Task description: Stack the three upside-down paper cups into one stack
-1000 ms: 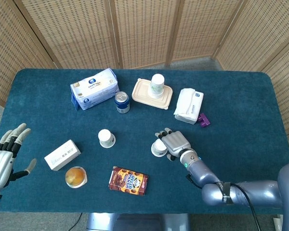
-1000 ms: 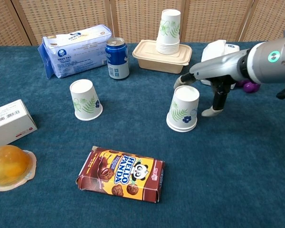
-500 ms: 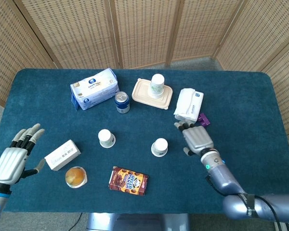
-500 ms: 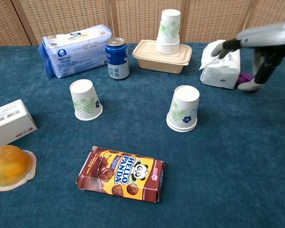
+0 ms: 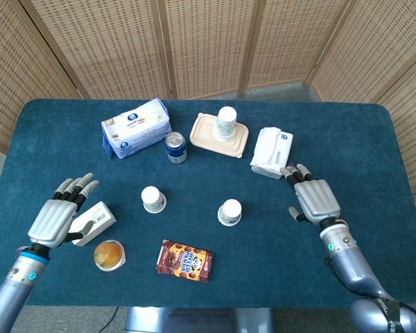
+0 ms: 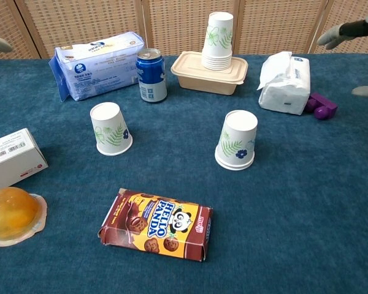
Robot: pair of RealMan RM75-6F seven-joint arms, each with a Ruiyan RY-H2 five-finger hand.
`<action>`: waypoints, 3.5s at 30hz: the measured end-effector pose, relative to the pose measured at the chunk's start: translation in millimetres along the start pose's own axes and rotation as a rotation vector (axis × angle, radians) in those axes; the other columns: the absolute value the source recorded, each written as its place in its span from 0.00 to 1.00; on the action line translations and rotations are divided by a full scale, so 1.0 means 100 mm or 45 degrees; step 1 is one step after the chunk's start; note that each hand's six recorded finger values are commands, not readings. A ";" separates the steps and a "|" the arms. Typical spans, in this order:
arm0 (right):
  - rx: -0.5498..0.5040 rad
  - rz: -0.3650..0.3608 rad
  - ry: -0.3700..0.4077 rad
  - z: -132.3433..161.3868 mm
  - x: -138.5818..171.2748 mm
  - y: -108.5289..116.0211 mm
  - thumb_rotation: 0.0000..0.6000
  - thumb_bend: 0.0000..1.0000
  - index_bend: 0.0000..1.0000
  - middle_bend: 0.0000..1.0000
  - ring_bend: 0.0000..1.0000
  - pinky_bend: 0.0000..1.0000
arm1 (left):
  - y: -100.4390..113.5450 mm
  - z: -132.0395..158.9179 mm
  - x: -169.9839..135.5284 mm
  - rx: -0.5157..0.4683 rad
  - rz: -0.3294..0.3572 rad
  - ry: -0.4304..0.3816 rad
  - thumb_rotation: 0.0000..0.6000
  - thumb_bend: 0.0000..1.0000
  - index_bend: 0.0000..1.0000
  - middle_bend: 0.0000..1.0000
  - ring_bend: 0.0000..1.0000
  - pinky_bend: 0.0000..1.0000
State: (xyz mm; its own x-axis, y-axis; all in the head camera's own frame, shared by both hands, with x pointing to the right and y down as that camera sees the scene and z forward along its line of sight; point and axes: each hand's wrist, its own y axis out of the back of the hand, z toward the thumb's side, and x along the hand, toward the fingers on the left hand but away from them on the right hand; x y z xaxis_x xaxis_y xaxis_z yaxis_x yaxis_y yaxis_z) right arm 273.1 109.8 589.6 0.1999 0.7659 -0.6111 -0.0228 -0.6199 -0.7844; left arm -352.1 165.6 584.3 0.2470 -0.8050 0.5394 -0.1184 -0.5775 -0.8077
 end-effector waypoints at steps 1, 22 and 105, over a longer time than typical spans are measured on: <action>-0.001 -0.011 0.003 -0.01 0.02 0.01 1.00 0.37 0.00 0.11 0.00 0.44 | -0.02 0.02 0.03 0.007 -0.004 -0.002 1.00 0.41 0.00 0.00 0.00 0.02; -0.024 -0.099 -0.038 -0.27 0.41 0.12 1.00 0.36 0.01 0.11 0.00 0.44 | -0.55 0.49 0.92 -0.003 -0.196 -0.144 1.00 0.41 0.00 0.00 0.00 0.04; -0.108 -0.090 -0.108 -0.49 0.50 0.09 1.00 0.37 0.03 0.11 0.00 0.43 | -0.01 1.51 1.03 -0.285 -0.055 -0.515 1.00 0.46 0.31 0.26 0.35 0.62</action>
State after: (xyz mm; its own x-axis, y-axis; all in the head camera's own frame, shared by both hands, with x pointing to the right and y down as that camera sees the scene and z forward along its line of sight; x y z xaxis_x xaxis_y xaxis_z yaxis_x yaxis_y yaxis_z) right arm 330.6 133.9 557.4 0.1146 0.8176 -0.5642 0.0717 -0.5733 -0.8162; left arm -181.6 103.2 604.6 0.6064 -0.6877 0.3992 -0.2934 -0.6601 -0.6915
